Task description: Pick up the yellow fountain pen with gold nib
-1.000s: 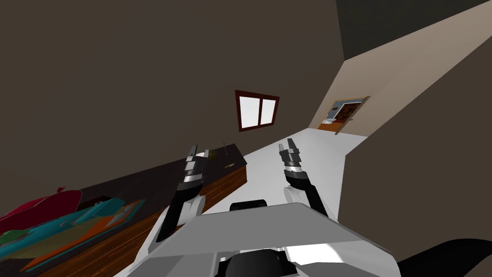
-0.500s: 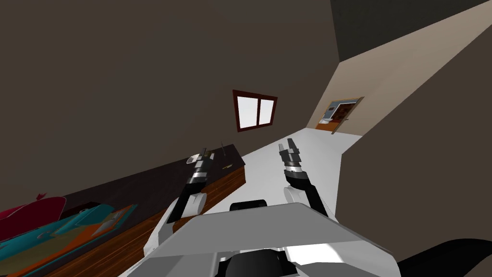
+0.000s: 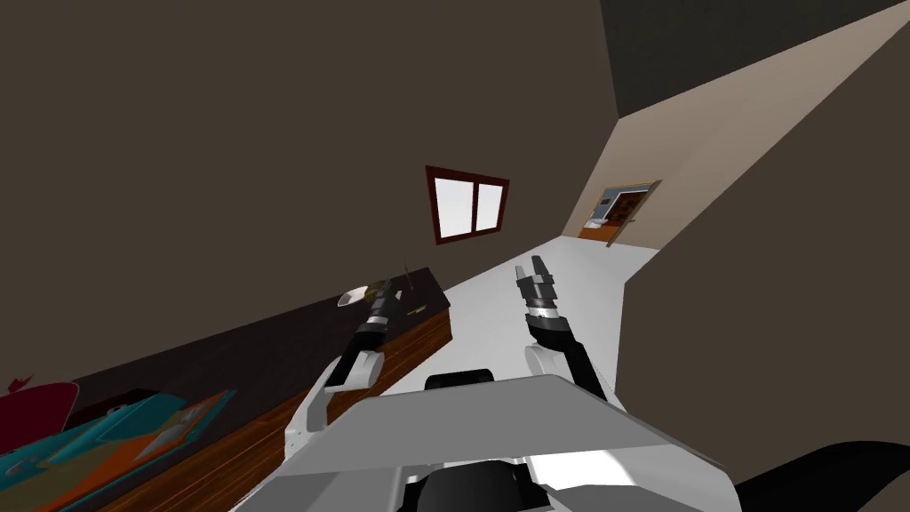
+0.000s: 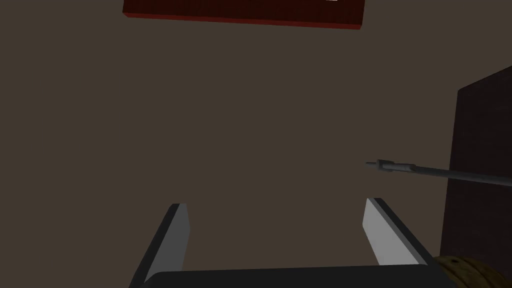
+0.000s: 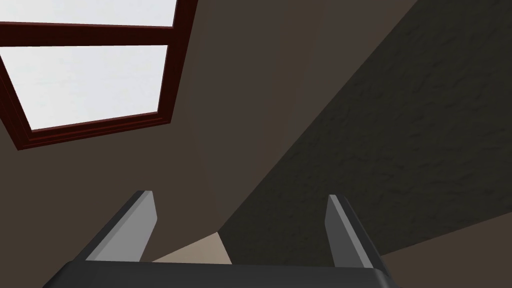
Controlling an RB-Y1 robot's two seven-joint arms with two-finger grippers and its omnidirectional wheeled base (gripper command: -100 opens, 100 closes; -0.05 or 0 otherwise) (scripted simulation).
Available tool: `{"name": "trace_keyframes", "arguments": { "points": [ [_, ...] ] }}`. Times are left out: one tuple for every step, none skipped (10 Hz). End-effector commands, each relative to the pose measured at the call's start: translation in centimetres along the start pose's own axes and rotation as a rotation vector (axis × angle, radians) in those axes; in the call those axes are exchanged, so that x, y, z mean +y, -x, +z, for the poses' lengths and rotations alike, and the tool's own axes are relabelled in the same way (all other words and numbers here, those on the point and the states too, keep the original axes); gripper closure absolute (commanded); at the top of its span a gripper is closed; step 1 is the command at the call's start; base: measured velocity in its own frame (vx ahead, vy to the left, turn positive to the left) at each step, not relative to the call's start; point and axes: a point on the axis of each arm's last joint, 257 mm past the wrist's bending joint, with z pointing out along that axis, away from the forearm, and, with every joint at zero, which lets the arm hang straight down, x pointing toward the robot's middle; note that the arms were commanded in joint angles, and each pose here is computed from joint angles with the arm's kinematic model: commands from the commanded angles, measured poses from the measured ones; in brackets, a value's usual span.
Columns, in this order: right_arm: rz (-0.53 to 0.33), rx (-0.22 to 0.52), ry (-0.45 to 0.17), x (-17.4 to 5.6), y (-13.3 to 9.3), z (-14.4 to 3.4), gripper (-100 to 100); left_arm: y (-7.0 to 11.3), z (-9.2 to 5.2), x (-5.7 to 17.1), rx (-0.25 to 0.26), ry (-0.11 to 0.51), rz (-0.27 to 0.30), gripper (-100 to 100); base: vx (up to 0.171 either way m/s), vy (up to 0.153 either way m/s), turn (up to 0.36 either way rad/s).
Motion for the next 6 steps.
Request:
{"name": "trace_keyframes", "arguments": {
  "points": [
    [0.0,0.0,0.0,0.0,0.0,0.0,0,0.7,0.4,2.7,0.003,0.079,-0.025,-100,0.042,-0.054,-0.085],
    [0.0,0.0,0.0,0.0,0.0,0.0,0,1.3,0.1,4.5,-0.012,0.125,-0.024,-100,0.033,-0.041,-0.037],
    [0.0,0.0,0.0,0.0,0.0,0.0,0,1.9,0.4,6.4,-0.014,0.175,-0.039,-100,0.033,-0.042,-0.068],
    [0.0,0.0,0.0,0.0,0.0,0.0,0,2.3,0.2,7.5,-0.023,0.207,-0.038,-100,0.028,-0.03,-0.035],
    [0.0,0.0,0.0,0.0,0.0,0.0,0,3.1,0.3,9.4,-0.03,0.257,-0.053,-100,0.034,-0.036,-0.061],
    [0.0,0.0,0.0,0.0,0.0,0.0,0,3.4,0.0,10.4,-0.039,0.291,-0.052,-100,0.037,-0.031,-0.039]
  ]
}}
